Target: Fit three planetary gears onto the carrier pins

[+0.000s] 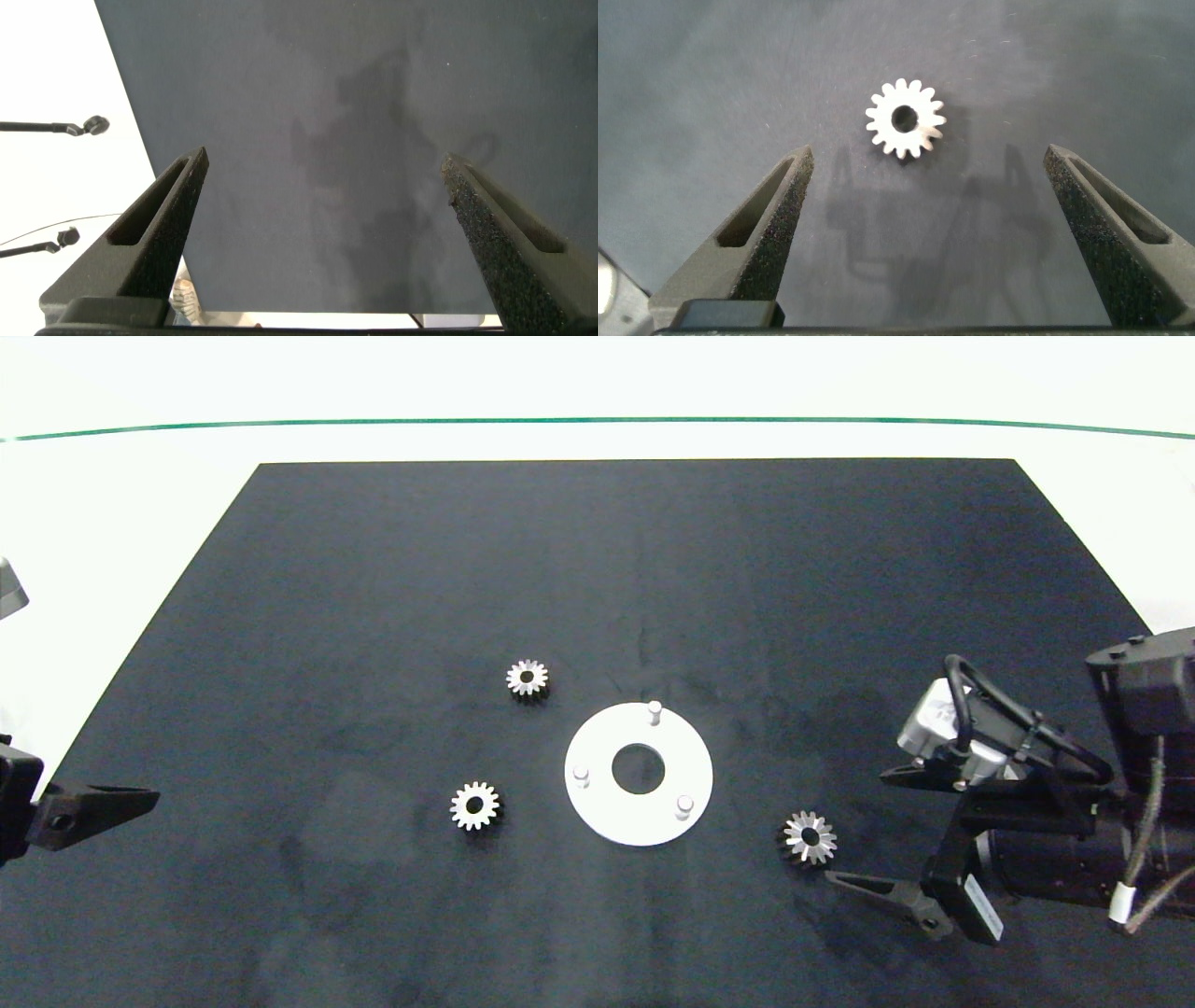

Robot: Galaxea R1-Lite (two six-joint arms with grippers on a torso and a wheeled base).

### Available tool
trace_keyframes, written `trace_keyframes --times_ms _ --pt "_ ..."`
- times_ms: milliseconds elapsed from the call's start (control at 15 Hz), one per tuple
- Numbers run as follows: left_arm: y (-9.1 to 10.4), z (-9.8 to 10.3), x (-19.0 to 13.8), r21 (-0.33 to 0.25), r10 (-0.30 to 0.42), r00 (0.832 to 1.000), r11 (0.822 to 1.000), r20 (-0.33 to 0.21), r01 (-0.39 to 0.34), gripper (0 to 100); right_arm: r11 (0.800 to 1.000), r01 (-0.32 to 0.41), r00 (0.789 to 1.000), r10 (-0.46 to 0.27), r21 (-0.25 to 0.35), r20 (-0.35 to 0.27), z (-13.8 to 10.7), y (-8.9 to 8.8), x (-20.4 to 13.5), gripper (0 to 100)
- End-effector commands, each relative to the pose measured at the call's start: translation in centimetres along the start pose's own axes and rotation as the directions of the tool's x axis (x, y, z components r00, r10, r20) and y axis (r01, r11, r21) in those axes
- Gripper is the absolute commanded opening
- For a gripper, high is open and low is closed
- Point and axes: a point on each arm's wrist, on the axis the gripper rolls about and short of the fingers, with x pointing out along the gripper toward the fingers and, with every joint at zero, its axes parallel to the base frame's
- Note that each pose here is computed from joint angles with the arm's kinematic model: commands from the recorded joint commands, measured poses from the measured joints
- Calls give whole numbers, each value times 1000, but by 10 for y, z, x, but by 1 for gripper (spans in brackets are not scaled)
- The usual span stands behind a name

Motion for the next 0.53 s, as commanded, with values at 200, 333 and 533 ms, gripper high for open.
trace_keyframes --times_ms 200,333,533 --pt "-3 -4 -7 19 -17 1000 1000 5 16 100 1000 -20 999 19 -14 -49 6 -2 25 100" --pt "-4 -4 -8 27 -27 1000 999 11 27 100 1000 -22 998 21 -19 -62 7 -3 31 100" --pt "-4 -4 -10 27 -25 1000 999 15 25 100 1000 -17 996 15 -25 -87 8 -3 41 100"
